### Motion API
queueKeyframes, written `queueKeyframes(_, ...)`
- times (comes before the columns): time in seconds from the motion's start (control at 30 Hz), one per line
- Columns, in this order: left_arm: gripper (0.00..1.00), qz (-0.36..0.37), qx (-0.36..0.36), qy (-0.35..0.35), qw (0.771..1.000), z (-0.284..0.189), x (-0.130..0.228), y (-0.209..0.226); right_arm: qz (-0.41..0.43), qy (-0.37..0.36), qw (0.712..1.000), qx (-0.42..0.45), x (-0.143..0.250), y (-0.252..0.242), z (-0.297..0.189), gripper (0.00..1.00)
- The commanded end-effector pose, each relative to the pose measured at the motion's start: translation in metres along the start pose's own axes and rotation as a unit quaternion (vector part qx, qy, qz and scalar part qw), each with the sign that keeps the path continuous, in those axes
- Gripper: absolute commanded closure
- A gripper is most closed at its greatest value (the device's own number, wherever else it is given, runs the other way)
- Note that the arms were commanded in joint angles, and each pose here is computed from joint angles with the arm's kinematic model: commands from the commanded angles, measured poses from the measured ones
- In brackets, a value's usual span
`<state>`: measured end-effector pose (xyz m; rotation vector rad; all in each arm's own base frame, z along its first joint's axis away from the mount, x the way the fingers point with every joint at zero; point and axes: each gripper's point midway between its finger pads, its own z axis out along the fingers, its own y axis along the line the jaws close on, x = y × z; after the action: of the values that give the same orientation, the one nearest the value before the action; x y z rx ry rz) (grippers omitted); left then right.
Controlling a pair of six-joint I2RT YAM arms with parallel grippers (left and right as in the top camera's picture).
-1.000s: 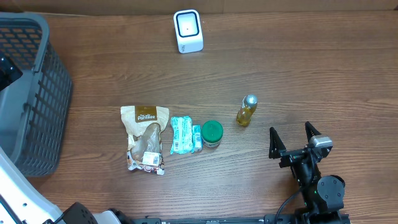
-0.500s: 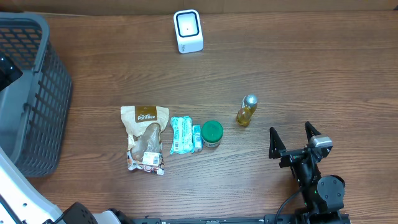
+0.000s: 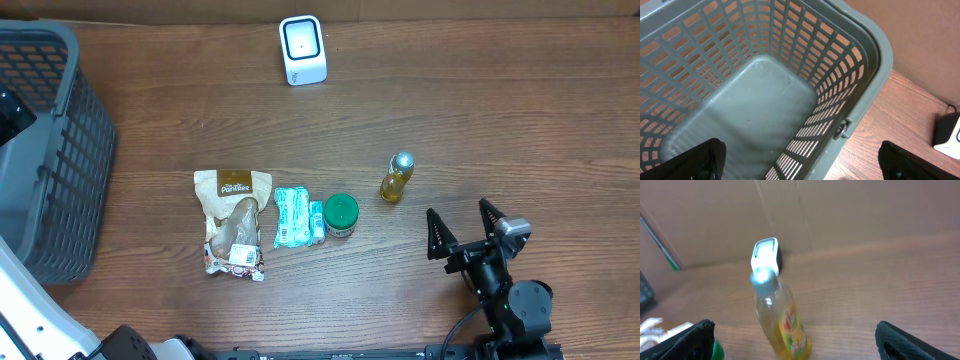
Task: Scan the item barcode
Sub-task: 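Move the right gripper left over the green-lidded jar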
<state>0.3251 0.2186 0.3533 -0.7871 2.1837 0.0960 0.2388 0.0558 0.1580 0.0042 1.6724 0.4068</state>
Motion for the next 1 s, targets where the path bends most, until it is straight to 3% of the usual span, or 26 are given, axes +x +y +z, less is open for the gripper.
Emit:
queueKeyframes(0.0, 0.00, -0.003, 0.008, 0.005, 1.000, 0.004, 0.002, -0.003, 0.014, 0.010, 1.000, -0.004, -0.012, 0.006, -0.007, 0.00)
queueKeyframes(0.17, 0.00, -0.003, 0.008, 0.005, 1.000, 0.004, 0.002, -0.003, 0.019, 0.042, 0.999, -0.003, -0.033, 0.017, -0.025, 0.00)
queueKeyframes(0.57, 0.00, -0.003, 0.008, 0.005, 1.000, 0.004, 0.002, -0.003, 0.047, 0.135, 0.989, -0.032, -0.125, 0.067, -0.077, 0.00)
queueKeyframes(0.97, 0.00, -0.003, 0.008, 0.005, 1.000, 0.004, 0.002, -0.003, 0.092, 0.389, 0.915, 0.051, -0.111, 0.059, -0.054, 0.00)
